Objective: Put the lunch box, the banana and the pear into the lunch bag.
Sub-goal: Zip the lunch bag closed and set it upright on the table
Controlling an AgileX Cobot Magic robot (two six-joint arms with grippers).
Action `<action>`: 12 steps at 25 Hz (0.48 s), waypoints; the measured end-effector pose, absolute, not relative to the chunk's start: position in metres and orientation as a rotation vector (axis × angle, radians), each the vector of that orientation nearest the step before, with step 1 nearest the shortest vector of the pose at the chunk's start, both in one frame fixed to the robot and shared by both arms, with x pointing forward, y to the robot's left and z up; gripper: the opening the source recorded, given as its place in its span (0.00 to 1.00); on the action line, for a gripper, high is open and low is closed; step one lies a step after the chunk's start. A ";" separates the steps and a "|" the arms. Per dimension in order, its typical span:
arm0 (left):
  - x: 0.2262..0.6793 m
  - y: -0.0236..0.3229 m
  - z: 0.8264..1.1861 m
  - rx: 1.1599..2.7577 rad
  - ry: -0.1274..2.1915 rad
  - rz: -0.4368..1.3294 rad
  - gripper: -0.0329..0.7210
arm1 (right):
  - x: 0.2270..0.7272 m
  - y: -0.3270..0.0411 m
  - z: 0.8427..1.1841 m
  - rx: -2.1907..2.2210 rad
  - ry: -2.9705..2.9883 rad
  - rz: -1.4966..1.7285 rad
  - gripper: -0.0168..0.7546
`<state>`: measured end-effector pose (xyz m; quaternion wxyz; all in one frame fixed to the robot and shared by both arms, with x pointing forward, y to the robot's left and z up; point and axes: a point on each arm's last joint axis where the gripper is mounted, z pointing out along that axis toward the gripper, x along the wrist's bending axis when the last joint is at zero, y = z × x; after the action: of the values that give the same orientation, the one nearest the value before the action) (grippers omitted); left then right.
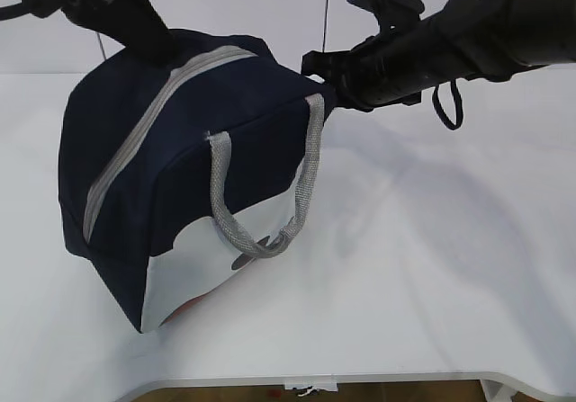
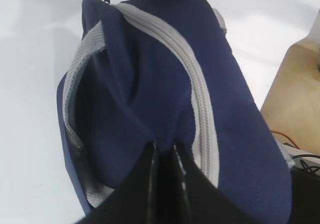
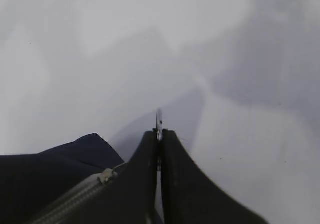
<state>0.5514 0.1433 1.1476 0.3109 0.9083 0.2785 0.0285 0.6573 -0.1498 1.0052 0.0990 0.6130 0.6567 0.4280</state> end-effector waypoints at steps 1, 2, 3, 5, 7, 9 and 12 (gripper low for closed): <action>0.551 0.143 1.148 2.398 0.735 0.075 0.06 | 0.657 -0.150 1.005 1.814 1.942 1.266 0.01; 0.552 0.143 1.147 2.398 0.734 0.072 0.06 | 0.657 -0.151 1.005 1.817 1.941 1.266 0.01; 0.553 0.142 1.146 2.398 0.731 0.064 0.06 | 0.657 -0.151 1.005 1.817 1.941 1.266 0.01; 0.554 0.140 1.143 2.389 0.722 0.039 0.06 | 0.658 -0.151 1.004 1.819 1.942 1.264 0.01; 0.557 0.136 1.139 2.377 0.710 0.004 0.06 | 0.658 -0.152 1.004 1.821 1.940 1.263 0.01; 0.561 0.133 1.132 2.377 0.708 -0.024 0.06 | 0.659 -0.152 1.003 1.824 1.938 1.260 0.01; 0.567 0.131 1.122 2.386 0.716 -0.056 0.06 | 0.659 -0.152 1.003 1.822 1.939 1.259 0.02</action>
<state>0.5670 0.1307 1.1219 0.3192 0.9075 0.2724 -0.0212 0.6586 -0.1525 1.0032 0.0987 0.6159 0.6556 0.4256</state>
